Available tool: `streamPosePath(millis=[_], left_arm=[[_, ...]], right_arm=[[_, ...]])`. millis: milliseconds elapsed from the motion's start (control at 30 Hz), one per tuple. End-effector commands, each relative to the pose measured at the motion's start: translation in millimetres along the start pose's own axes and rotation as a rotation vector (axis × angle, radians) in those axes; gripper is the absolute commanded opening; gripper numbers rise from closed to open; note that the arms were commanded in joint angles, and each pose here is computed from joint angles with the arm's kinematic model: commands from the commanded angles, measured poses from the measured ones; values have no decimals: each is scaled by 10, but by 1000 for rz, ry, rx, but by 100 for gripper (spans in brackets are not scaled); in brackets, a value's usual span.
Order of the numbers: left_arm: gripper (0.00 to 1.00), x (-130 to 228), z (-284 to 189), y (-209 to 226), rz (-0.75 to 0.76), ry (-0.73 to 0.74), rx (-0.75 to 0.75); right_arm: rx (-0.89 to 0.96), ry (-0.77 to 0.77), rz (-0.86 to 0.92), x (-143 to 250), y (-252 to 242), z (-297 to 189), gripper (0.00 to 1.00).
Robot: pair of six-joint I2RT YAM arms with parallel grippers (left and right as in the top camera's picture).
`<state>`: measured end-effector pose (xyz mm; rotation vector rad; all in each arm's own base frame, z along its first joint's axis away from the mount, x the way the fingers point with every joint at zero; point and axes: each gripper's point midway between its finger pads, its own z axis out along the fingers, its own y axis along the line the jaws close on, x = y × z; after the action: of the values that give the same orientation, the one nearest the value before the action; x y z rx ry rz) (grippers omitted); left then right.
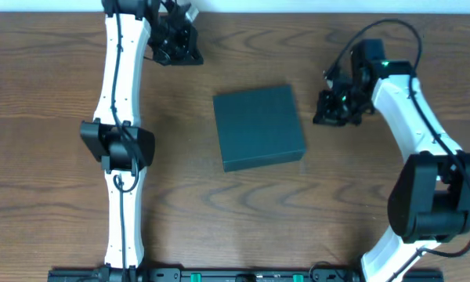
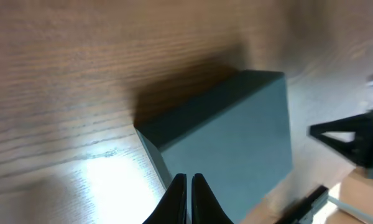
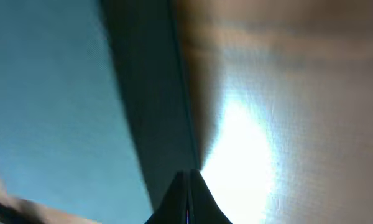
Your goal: Pack container
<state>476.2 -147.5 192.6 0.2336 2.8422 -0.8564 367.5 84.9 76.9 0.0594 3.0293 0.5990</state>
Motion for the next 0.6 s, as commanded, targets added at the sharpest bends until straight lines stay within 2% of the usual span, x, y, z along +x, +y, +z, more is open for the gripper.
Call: streamPosePath(millis=[0, 267, 567], left_arm=[[6, 56, -397, -181, 55, -63, -36], [6, 108, -600, -312, 75, -95, -37], [6, 166, -597, -306, 61, -73, -38]], right_arm=[[34, 49, 21, 183, -16, 208, 2], [8, 52, 0, 340, 205, 590, 2], [12, 85, -69, 481, 456, 696, 2]])
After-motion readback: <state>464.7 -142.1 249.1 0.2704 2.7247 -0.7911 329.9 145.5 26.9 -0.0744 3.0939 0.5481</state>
